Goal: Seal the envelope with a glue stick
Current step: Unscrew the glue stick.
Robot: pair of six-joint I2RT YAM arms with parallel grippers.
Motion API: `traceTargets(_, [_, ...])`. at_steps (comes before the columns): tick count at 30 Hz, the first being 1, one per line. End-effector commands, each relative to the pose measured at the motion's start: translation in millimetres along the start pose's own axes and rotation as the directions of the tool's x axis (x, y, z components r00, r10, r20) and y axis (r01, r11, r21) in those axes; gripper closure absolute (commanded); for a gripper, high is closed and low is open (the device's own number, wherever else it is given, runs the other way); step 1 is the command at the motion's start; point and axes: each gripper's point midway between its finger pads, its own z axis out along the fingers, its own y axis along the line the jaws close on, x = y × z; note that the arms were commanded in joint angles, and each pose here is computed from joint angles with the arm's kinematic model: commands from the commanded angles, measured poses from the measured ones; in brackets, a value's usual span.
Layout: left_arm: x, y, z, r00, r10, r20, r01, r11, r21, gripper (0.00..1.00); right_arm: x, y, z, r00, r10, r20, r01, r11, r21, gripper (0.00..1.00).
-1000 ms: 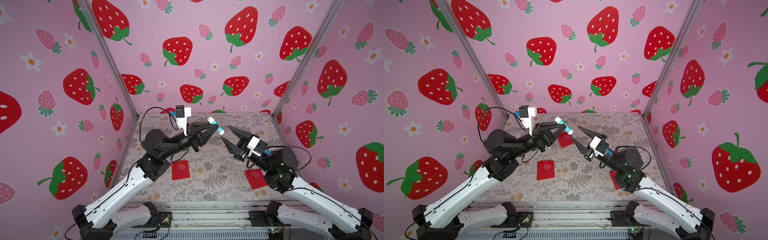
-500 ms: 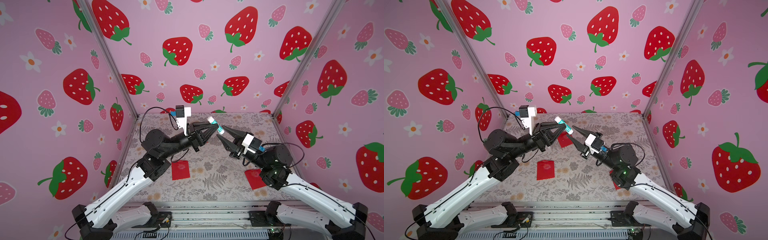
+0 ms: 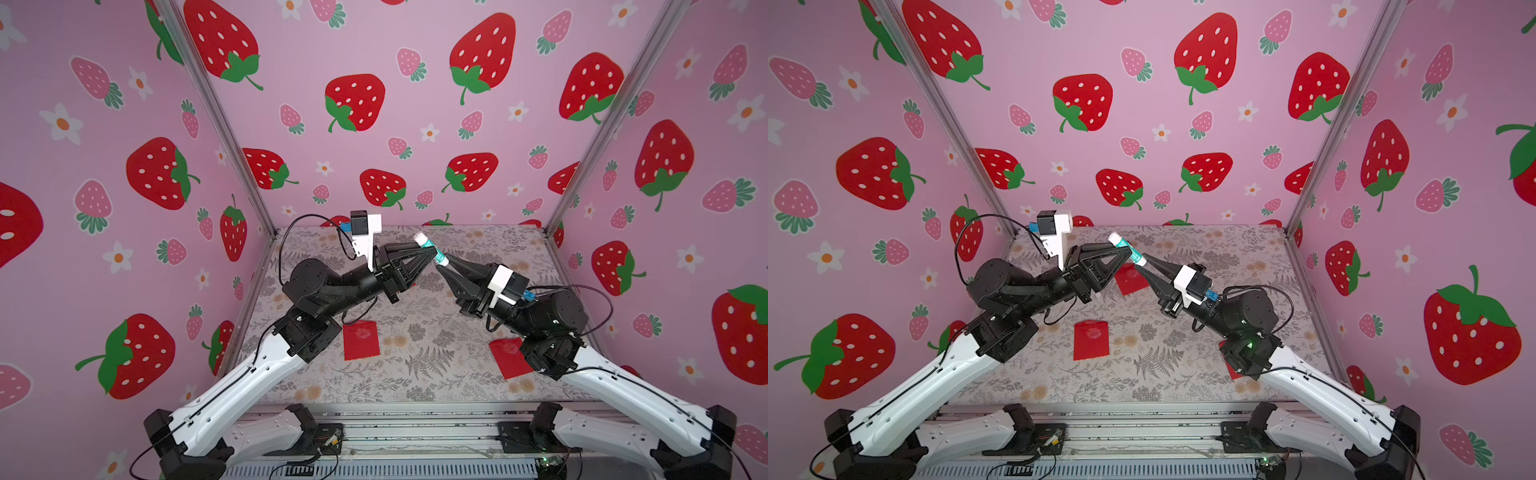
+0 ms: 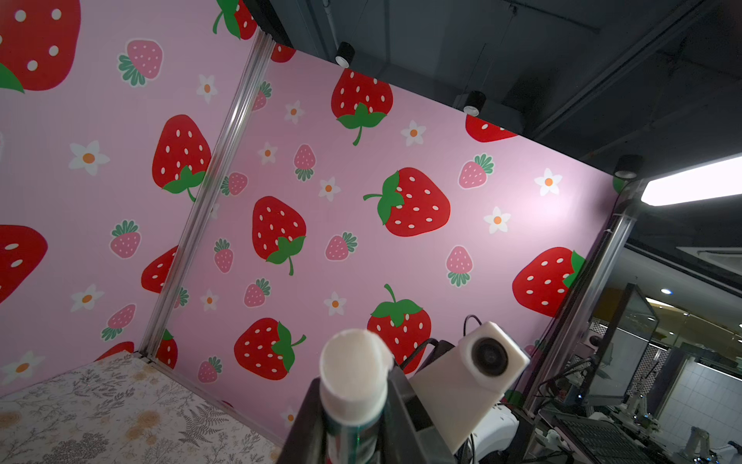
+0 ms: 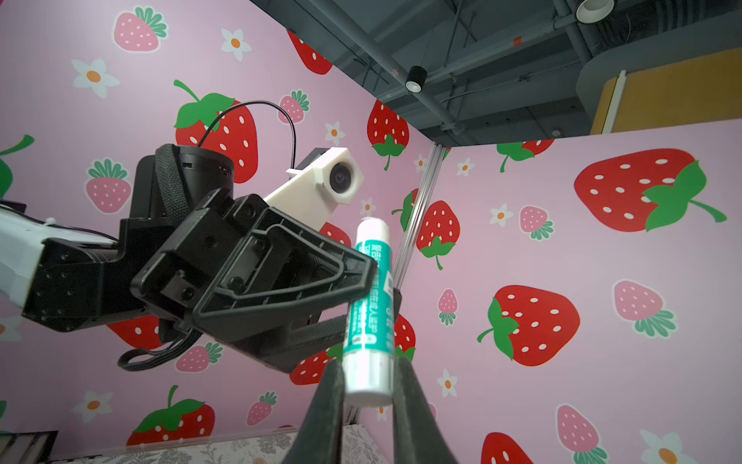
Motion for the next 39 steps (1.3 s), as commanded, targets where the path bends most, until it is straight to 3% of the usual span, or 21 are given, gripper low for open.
traceTargets(1, [5.7, -16.3, -0.1, 0.994, 0.1, -0.033, -0.097, 0.991, 0.091, 1.0, -25.5, 0.0, -5.7, 0.989, 0.14, 0.046, -0.139, 0.99, -0.014, 0.99])
traceTargets(4, [11.6, -38.0, -0.8, 0.98, 0.185, -0.08, -0.163, 0.962, 0.22, 1.0, -32.2, 11.8, -17.3, 0.957, 0.291, 0.02, -0.288, 0.954, -0.079, 1.0])
traceTargets(7, [21.8, -71.1, -6.6, 0.954, 0.267, -0.133, -0.187, 0.883, 0.429, 1.0, -46.0, 39.1, -33.4, 0.92, 0.392, -0.008, -0.383, 0.893, -0.237, 1.0])
traceTargets(10, [32.6, -103.1, -19.9, 0.928, 0.328, -0.176, -0.152, 0.765, 0.626, 1.0, -58.0, 74.8, -50.1, 0.882, 0.46, -0.099, -0.454, 0.777, -0.436, 1.0])
traceTargets(14, [46.8, -135.2, -40.3, 0.885, 0.403, -0.234, -0.068, 0.608, 0.791, 1.0, -66.9, 117.1, -75.0, 0.83, 0.484, -0.276, -0.536, 0.558, -0.634, 1.0])
traceTargets(16, [50.9, -145.1, -50.5, 0.873, 0.419, -0.252, -0.022, 0.548, 0.836, 1.0, -68.7, 128.5, -82.9, 0.814, 0.476, -0.331, -0.559, 0.492, -0.667, 1.0])
traceTargets(18, [49.2, -149.0, -53.8, 0.871, 0.425, -0.247, -0.011, 0.52, 0.854, 1.0, -67.5, 134.0, -86.3, 0.816, 0.458, -0.352, -0.561, 0.481, -0.674, 1.0])
traceTargets(21, [51.9, -144.1, -49.2, 0.87, 0.427, -0.246, -0.032, 0.547, 0.837, 1.0, -64.4, 132.4, -85.9, 0.841, 0.433, -0.325, -0.53, 0.538, -0.655, 1.0])
traceTargets(23, [53.9, -137.1, -43.7, 0.867, 0.434, -0.245, -0.067, 0.59, 0.804, 1.0, -59.9, 123.6, -82.1, 0.864, 0.422, -0.276, -0.496, 0.617, -0.611, 0.99])
traceTargets(29, [51.1, -89.4, -13.7, 0.864, 0.436, -0.252, -0.256, 0.811, 0.527, 1.0, -45.4, 80.0, -72.1, 0.931, 0.342, -0.127, -0.364, 0.856, -0.367, 0.53])
traceTargets(32, [38.8, -53.6, -0.9, 0.896, 0.374, -0.241, -0.302, 0.909, 0.288, 1.0, -41.2, 55.7, -71.7, 0.966, 0.251, -0.06, -0.259, 0.939, -0.229, 0.42])
traceTargets(35, [32.0, -29.1, 0.9, 0.935, 0.288, -0.209, -0.268, 0.956, 0.12, 1.0, -38.9, 29.0, -70.7, 0.986, 0.169, -0.005, -0.169, 0.983, -0.074, 0.36])
traceTargets(39, [27.7, -21.5, -4.3, 0.967, 0.218, -0.129, -0.212, 0.975, 0.061, 1.0, -31.0, 13.3, -62.8, 0.997, 0.07, -0.008, -0.07, 0.997, 0.019, 0.35])
